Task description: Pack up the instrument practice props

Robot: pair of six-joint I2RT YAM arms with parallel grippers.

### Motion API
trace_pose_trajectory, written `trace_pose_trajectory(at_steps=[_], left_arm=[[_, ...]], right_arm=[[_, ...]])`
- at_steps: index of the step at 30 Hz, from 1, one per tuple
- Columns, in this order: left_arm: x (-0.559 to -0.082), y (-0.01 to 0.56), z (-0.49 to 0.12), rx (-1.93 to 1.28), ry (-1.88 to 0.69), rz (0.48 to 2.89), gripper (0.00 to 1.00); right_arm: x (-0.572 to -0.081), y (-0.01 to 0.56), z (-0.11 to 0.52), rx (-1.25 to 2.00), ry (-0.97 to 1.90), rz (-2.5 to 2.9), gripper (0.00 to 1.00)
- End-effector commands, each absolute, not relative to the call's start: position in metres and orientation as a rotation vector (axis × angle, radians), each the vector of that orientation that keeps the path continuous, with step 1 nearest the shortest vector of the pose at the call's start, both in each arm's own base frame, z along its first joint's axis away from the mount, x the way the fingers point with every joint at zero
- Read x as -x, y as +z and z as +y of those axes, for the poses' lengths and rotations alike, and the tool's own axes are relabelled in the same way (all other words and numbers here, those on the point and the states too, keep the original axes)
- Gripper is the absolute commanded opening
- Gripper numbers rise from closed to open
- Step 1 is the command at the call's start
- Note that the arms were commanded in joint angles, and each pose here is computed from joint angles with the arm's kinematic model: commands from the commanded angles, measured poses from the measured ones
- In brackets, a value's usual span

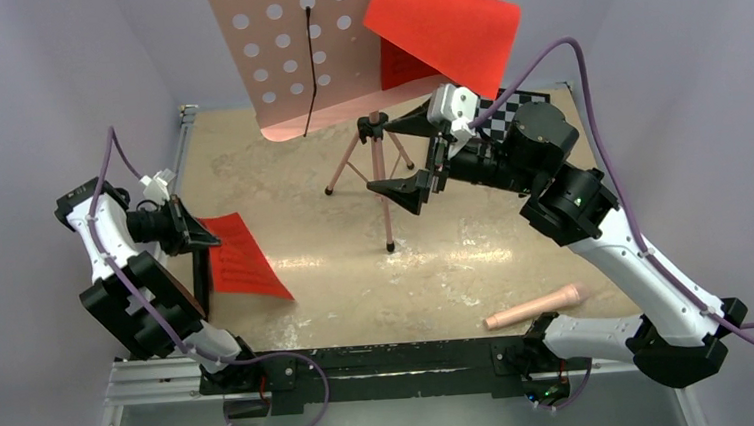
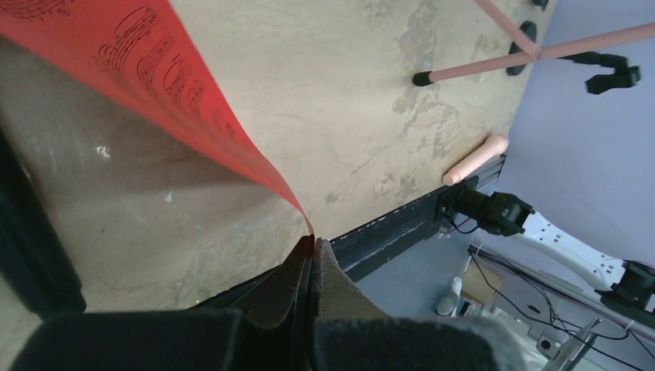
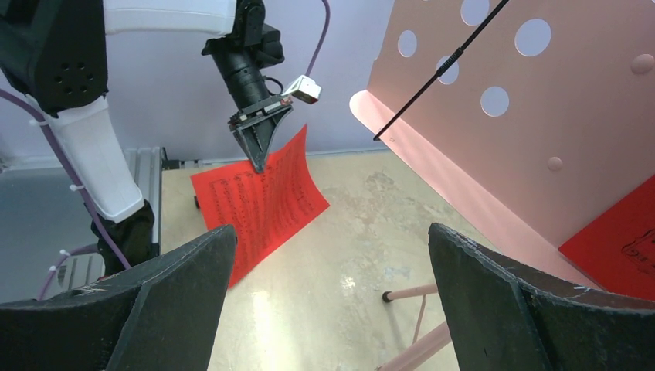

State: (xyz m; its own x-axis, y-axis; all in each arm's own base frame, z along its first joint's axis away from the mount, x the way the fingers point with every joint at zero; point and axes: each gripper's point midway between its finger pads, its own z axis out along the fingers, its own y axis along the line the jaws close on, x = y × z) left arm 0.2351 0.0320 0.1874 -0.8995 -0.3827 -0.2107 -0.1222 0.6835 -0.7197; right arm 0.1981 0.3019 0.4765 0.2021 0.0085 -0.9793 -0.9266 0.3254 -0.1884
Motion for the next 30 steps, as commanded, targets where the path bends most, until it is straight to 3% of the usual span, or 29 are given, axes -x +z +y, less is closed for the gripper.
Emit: trace_pose_trajectory(at_steps=[1, 9, 18, 25, 30], left_arm=[[-0.221, 0.178, 0.038, 0.270, -0.946, 2.692, 0.00], [-0.196, 0.140, 0.028, 0.207, -0.988, 2.920, 0.00], [-0.219, 0.113, 0.040, 0.321, -0.793, 2.939, 0.00], [-0.226, 0.080, 0.038, 0.423, -0.781, 2.967, 0.00], [-0.231, 0.062, 0.069, 0.433, -0.526, 3.028, 0.05]], right_arm=[[-0.195, 0.486, 0.295, 1.016, 0.822, 1.136, 0.99], [-0.195, 0.481, 0.293, 1.020, 0.805, 1.139, 0.99], [-0.193, 0.478, 0.292, 1.021, 0.814, 1.145, 0.99], [-0.192, 0.474, 0.292, 1.034, 0.812, 1.158, 0.99], [-0.192, 0.475, 0.293, 1.041, 0.811, 1.157, 0.99]])
